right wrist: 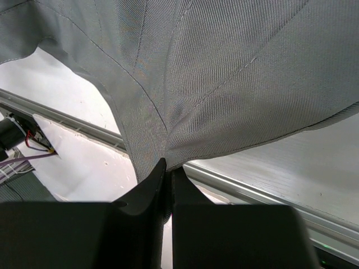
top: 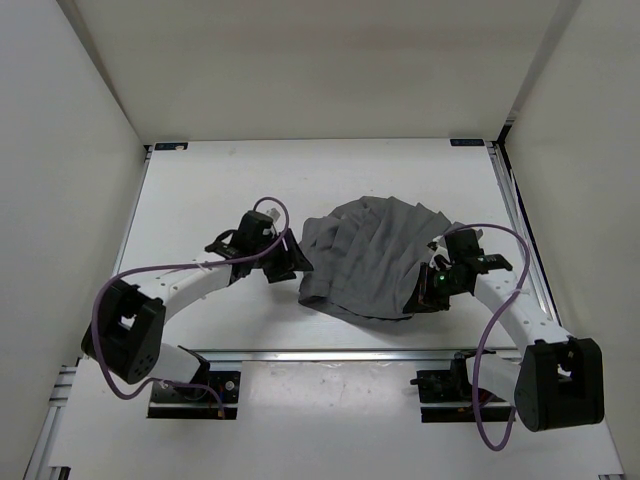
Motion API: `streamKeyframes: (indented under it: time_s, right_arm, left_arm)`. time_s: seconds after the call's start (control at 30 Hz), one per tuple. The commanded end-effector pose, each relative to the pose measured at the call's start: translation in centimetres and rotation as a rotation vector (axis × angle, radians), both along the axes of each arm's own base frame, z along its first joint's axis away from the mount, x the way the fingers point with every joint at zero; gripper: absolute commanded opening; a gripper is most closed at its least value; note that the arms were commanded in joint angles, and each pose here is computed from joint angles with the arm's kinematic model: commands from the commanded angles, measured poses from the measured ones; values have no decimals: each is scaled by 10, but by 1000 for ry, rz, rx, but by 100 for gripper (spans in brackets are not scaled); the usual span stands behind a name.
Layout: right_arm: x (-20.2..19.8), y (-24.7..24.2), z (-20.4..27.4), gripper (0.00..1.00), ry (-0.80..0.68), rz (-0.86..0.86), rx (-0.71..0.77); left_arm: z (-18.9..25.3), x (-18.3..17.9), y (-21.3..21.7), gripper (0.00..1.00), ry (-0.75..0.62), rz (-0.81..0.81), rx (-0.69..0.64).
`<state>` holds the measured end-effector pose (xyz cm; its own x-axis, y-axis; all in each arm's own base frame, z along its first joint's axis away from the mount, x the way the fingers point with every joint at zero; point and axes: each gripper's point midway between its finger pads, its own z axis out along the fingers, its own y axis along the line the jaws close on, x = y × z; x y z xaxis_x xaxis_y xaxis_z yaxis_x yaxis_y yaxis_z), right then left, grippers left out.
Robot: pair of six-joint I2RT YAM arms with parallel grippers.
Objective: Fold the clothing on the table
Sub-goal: Flatten the skirt out
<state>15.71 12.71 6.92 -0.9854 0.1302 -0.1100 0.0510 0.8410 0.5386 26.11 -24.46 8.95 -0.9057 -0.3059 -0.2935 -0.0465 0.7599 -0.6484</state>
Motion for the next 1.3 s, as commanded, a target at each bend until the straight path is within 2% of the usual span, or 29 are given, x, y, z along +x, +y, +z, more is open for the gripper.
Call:
streamKeyframes:
  time_s: [0.0,0.13,0.47,0.73,0.83,0.9,0.97,1.0,1.07,1.13,1.17,1.2,1.27]
  right_arm:
    - [-3,-1,4,0,-4,-6,3]
    - [-4,-3,2,0,4,-24,0]
    - [7,-15,8,0,-16,-128,29]
    - [11,-16,14,0,-37,-156,33]
    - [9,-17,15,0,-31,-179,36]
    - [9,-19,16,0,-39,-194,43]
    - [7,-21,15,0,-35,-204,47]
    - [9,-20,17,0,-47,-197,46]
    - [8,-20,17,0,-43,-209,46]
    - [9,-22,17,0,-44,-207,39]
    - [7,-21,17,0,-37,-211,40]
    - [8,-23,17,1,-47,-212,38]
    - [10,-24,21,0,-55,-218,36]
  left_arm:
    - [-6,-8,-2,67,5,-29,37]
    - [-23,-22,2,67,56,-56,74]
    - [-78,-76,36,67,162,-159,266]
    - [-107,-93,44,67,205,-208,346]
    - [-106,-90,41,67,182,-218,355]
    - [-106,-90,42,64,169,-230,366]
    - [-107,-91,44,60,174,-240,373]
    - [-109,-95,45,54,185,-243,373]
    - [-108,-93,45,39,181,-258,373]
    - [-109,-94,46,19,198,-262,376]
    - [-108,-92,48,14,195,-253,379]
    - [-107,-90,51,4,190,-239,381]
    - [-101,-86,50,0,179,-229,364]
